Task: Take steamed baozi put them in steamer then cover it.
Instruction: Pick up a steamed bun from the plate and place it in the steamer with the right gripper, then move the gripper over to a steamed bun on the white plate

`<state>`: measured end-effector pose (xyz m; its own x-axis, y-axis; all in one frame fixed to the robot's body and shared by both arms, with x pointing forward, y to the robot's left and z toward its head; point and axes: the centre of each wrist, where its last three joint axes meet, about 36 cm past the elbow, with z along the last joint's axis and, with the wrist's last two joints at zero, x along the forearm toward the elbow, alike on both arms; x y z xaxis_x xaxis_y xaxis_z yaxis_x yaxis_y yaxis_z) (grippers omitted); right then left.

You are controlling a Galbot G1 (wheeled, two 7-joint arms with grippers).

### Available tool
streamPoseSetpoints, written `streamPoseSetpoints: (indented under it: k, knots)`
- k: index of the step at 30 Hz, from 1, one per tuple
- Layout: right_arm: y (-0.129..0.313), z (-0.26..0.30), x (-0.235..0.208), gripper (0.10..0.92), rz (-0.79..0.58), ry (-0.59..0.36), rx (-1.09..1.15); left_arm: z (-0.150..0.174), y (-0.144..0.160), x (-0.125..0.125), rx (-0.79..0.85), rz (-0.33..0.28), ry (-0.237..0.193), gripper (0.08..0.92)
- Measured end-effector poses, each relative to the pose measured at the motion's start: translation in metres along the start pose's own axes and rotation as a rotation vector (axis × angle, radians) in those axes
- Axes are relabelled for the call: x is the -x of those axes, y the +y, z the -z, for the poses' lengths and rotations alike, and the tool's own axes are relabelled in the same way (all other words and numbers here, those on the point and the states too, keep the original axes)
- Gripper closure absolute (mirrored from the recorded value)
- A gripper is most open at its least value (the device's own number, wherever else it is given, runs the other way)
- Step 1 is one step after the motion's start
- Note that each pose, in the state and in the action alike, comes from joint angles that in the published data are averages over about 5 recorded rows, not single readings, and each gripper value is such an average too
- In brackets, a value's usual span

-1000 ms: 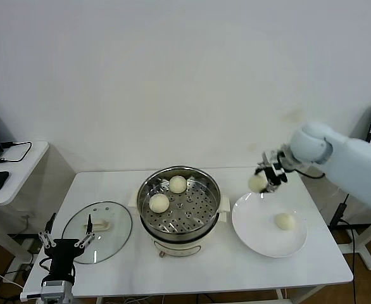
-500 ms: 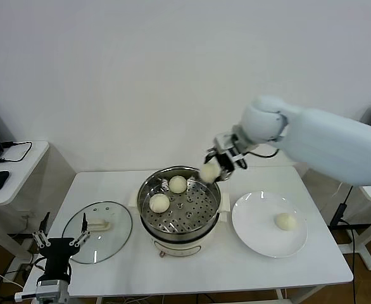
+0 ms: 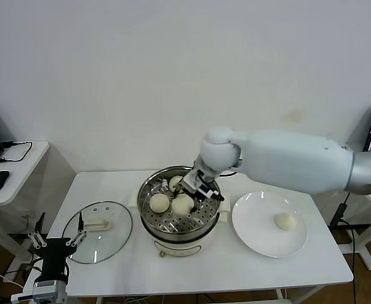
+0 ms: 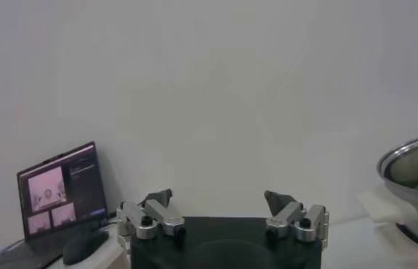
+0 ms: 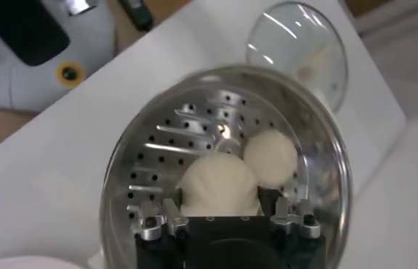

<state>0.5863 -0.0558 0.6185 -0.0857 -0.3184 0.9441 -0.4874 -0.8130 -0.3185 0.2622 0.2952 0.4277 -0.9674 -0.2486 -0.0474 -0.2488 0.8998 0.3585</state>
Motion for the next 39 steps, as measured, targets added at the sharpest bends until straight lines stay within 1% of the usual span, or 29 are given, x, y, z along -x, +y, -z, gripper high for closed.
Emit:
streamPoseSetpoints:
  k: [9, 11, 17, 21, 26, 30, 34, 39]
  knots:
    - [-0.002, 0.004, 0.028, 0.372, 0.057, -0.005, -0.120, -0.004, -0.001, 0.000, -0.003, 0.008, 0.005, 0.177]
    - [-0.002, 0.003, 0.031, 0.358, 0.061, -0.003, -0.130, -0.004, -0.001, 0.001, -0.005, 0.007, 0.004, 0.177]
    - [-0.004, 0.000, 0.029, 0.228, 0.052, 0.007, -0.144, -0.003, -0.002, 0.002, -0.005, 0.002, -0.003, 0.177]
    - [-0.006, -0.004, 0.017, 0.202, 0.034, 0.021, -0.119, 0.000, -0.001, 0.004, -0.002, -0.004, -0.014, 0.177]
    - [-0.003, -0.017, -0.014, 0.200, 0.002, 0.048, -0.005, 0.002, 0.000, 0.005, 0.005, -0.011, -0.022, 0.177]
    - [0.012, -0.033, -0.042, 0.200, -0.029, 0.073, 0.140, 0.003, 0.001, 0.007, 0.012, -0.018, -0.028, 0.177]
    - [0.041, -0.053, -0.067, 0.200, -0.053, 0.108, 0.295, 0.005, 0.001, 0.008, 0.015, -0.031, -0.035, 0.177]
    - [0.096, -0.084, -0.090, 0.200, -0.064, 0.158, 0.473, 0.006, -0.002, 0.010, 0.017, -0.047, -0.042, 0.177]
